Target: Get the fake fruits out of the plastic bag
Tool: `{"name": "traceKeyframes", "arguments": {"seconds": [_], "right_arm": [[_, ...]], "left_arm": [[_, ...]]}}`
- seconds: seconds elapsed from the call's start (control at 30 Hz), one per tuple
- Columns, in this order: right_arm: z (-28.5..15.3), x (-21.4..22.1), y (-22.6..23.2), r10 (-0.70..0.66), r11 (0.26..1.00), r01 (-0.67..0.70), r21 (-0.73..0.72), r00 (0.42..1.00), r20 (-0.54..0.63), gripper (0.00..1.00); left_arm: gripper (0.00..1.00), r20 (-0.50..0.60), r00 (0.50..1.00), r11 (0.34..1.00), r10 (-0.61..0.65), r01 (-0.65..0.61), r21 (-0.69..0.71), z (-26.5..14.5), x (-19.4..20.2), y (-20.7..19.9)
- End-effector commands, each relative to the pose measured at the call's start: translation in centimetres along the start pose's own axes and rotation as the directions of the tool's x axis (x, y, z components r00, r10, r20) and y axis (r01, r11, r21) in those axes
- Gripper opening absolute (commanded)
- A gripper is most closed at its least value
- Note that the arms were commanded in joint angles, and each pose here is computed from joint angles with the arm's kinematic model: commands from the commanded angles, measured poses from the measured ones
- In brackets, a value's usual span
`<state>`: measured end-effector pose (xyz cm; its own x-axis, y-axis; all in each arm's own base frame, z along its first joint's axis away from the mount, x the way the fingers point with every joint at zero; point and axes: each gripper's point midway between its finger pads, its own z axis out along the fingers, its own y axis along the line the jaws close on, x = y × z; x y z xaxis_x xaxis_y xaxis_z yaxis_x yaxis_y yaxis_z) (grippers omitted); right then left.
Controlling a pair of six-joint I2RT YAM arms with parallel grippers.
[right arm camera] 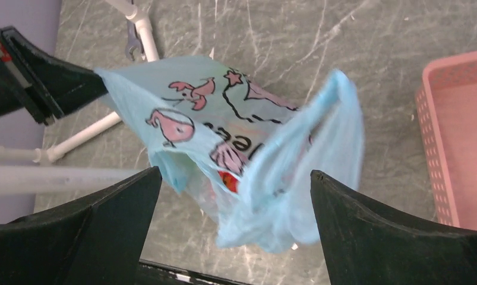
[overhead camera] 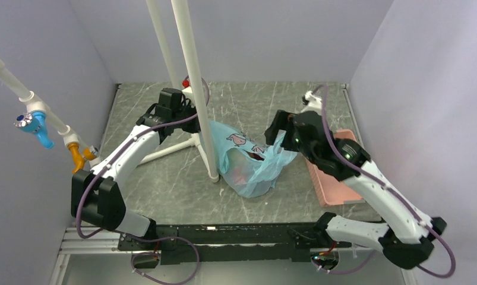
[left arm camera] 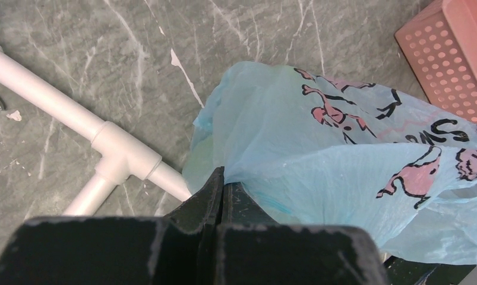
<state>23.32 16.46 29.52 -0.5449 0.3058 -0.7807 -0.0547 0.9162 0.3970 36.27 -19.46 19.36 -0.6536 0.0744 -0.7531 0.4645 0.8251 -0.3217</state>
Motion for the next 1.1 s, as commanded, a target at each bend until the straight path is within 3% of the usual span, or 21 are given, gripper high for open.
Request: {"name": "traceKeyframes", "arguments": {"seconds": [0.0,0.07,0.23,0.3,0.37,0.43,0.67,0.77,0.87,0.93,0.97,1.0,1.07], "right_arm": [[0.8,1.2,-0.1,-0.083,0.990,0.095,0.100,0.989,-0.119,0.99],[1.3,0.8,0.9,-0.103,0.988,0.114,0.106,0.989,-0.103,0.99],[2.1,-0.1,-0.5,-0.129,0.937,0.135,0.323,0.991,-0.040,0.99],[2.4,0.4,-0.2,-0.109,0.942,0.112,0.318,0.994,-0.025,0.97],[2.9,2.1,0.1,-0.078,0.958,0.086,0.274,0.996,-0.039,0.84],[3.4,3.3,0.1,-0.023,0.970,0.029,0.242,0.999,-0.027,0.78],[5.6,4.2,-0.9,-0.019,0.961,0.011,0.278,0.999,0.029,0.75],[6.1,3.7,-0.6,-0.038,0.965,0.018,0.261,0.997,0.069,0.63],[6.6,2.8,1.2,-0.059,0.990,0.042,0.134,0.991,0.124,0.47],[6.7,2.5,1.7,-0.056,0.996,0.045,0.077,0.987,0.153,0.22],[6.6,2.0,2.0,-0.041,0.998,0.031,0.055,0.983,0.181,0.08],[6.8,1.9,1.8,-0.025,0.999,0.016,0.047,0.981,0.194,0.00],[6.8,1.4,2.0,-0.021,1.000,0.017,0.018,0.977,0.214,0.00]], "left_arm": [[0.00,0.100,0.993,0.998,0.069,-0.067,-0.020,-1.6,-2.4,-0.8],[0.00,0.093,0.993,0.998,0.067,-0.066,-0.016,-1.5,-2.2,-1.0],[0.00,0.085,0.993,0.997,0.075,-0.075,-0.010,-1.3,-2.0,-1.5],[0.00,0.081,0.994,0.997,0.079,-0.079,-0.002,-1.2,-1.9,-1.7],[0.00,0.075,0.994,0.997,0.082,-0.081,-0.005,-1.1,-1.8,-1.7],[0.00,0.072,0.994,0.996,0.083,-0.083,-0.011,-1.1,-1.8,-1.6],[0.00,0.067,0.995,0.997,0.079,-0.080,0.020,-0.8,-1.7,-2.1],[0.00,0.059,0.994,0.995,0.088,-0.090,0.038,-0.8,-1.6,-2.4],[0.01,0.053,0.993,0.992,0.101,-0.105,0.069,-0.8,-1.7,-2.8],[0.10,0.051,0.993,0.990,0.106,-0.110,0.085,-0.9,-1.7,-3.1],[0.18,0.053,0.993,0.990,0.106,-0.110,0.085,-1.0,-1.8,-3.1],[0.27,0.055,0.993,0.991,0.104,-0.108,0.077,-1.2,-1.9,-2.9],[0.43,0.071,0.992,0.992,0.106,-0.111,0.063,-1.6,-2.1,-2.6]]}}
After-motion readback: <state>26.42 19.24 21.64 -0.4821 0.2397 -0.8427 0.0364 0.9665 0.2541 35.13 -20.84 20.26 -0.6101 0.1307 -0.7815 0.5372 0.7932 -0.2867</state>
